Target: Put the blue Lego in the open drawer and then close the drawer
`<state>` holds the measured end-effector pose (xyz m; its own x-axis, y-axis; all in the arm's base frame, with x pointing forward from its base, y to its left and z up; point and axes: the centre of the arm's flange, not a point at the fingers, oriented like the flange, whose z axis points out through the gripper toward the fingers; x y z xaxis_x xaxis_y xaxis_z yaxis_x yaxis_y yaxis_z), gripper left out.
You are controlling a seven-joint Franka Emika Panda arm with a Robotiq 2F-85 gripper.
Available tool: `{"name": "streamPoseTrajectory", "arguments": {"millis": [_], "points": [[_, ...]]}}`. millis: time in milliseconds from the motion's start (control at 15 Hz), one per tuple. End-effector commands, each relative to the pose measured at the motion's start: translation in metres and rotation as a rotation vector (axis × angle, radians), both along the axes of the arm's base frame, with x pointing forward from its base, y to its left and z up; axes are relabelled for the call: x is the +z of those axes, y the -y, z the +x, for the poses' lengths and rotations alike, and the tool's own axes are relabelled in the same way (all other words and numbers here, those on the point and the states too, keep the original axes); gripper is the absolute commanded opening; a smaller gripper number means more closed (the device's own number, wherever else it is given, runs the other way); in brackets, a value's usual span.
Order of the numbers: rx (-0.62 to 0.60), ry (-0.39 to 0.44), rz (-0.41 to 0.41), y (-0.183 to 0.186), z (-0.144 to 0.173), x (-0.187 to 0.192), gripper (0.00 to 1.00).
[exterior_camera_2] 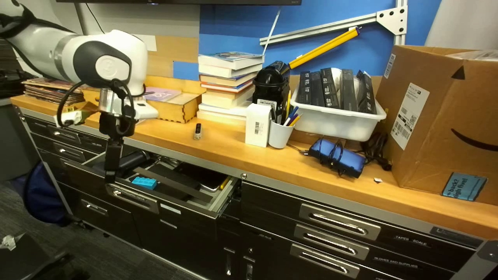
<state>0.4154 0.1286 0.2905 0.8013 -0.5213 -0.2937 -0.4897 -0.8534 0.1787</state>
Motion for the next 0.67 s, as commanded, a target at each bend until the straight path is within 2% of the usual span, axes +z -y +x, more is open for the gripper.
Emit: {"name": "streamPoseTrajectory", "arguments": {"millis": [0, 67, 133, 267, 333, 533, 600], "points": [[-0.099, -0.078, 0.026, 0.039, -0.044, -0.039, 1.00], [-0.140, -0.096, 0.046, 0.047, -0.050, -0.047, 1.00], [-0.166, -0.104, 0.023, 0.056, -0.056, -0.054, 1.00], [-0.229, -0.131, 0.029, 0.068, -0.060, -0.052, 1.00], [-0.175, -0.138, 0.008, 0.059, -0.053, -0.059, 1.00], [-0.210, -0.145, 0.013, 0.069, -0.054, -0.061, 1.00], [-0.208, -0.133, -0.015, 0.059, -0.041, -0.057, 1.00]]}}
